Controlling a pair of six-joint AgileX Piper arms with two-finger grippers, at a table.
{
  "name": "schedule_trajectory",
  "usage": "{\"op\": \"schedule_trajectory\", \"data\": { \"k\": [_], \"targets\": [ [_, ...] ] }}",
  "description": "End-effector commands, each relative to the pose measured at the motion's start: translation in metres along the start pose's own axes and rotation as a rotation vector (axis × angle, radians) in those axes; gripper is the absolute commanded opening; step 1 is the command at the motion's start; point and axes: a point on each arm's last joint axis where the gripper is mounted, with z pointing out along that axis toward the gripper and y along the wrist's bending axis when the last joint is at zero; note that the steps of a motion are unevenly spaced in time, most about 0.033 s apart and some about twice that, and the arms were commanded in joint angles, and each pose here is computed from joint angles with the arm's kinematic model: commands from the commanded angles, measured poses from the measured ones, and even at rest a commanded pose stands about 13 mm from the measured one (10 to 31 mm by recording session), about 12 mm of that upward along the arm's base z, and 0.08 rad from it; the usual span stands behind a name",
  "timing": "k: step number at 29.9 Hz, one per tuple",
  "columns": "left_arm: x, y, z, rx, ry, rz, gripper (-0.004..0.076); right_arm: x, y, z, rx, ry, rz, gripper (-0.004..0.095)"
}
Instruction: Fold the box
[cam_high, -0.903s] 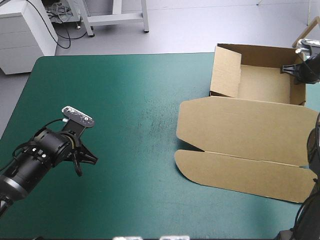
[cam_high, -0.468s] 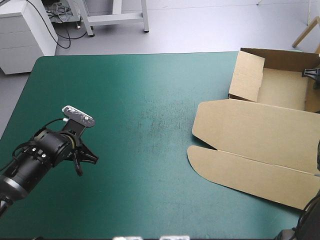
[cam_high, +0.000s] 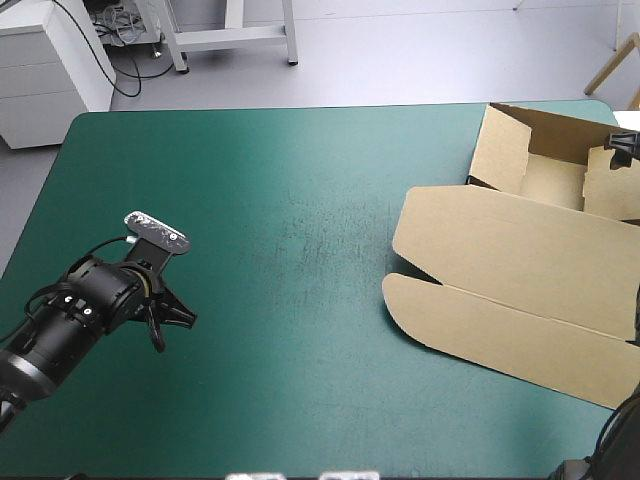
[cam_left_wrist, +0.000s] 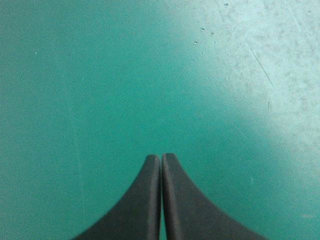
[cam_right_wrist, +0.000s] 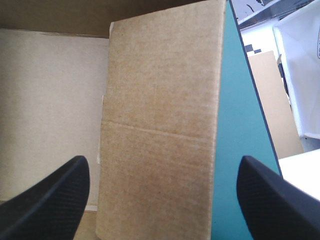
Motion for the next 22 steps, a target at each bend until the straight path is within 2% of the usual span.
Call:
{"op": "schedule_trajectory", "data": {
  "k": [1, 4, 9, 13, 18, 22],
  "targets": [
    [-0.004, 0.005, -0.011, -0.013, -0.063, -0.016, -0.0010, -0.009, 0.007, -0.072, 0.017, -0.187, -0.013, 0.0681],
    [-0.004, 0.005, -0.011, -0.013, -0.063, -0.016, -0.0010, -0.008, 0.012, -0.100, 0.007, -0.245, -0.015, 0.0527],
    [-0.005, 0.004, -0.011, -0.005, -0.069, -0.020, -0.0010, -0.002, 0.029, -0.154, -0.070, -0.366, -0.011, 0.0188],
    [-0.005, 0.002, -0.011, 0.013, -0.069, -0.030, -0.0010, 0.005, 0.039, -0.186, -0.124, -0.441, -0.018, -0.0009],
    [-0.004, 0.005, -0.024, 0.021, -0.158, -0.060, -0.0010, 0.016, 0.056, -0.212, -0.178, -0.483, -0.037, -0.0018],
    [0.005, 0.010, -0.039, 0.016, -0.205, -0.079, -0.0010, 0.035, 0.079, -0.225, -0.208, -0.473, -0.131, -0.0019]
  ]
}}
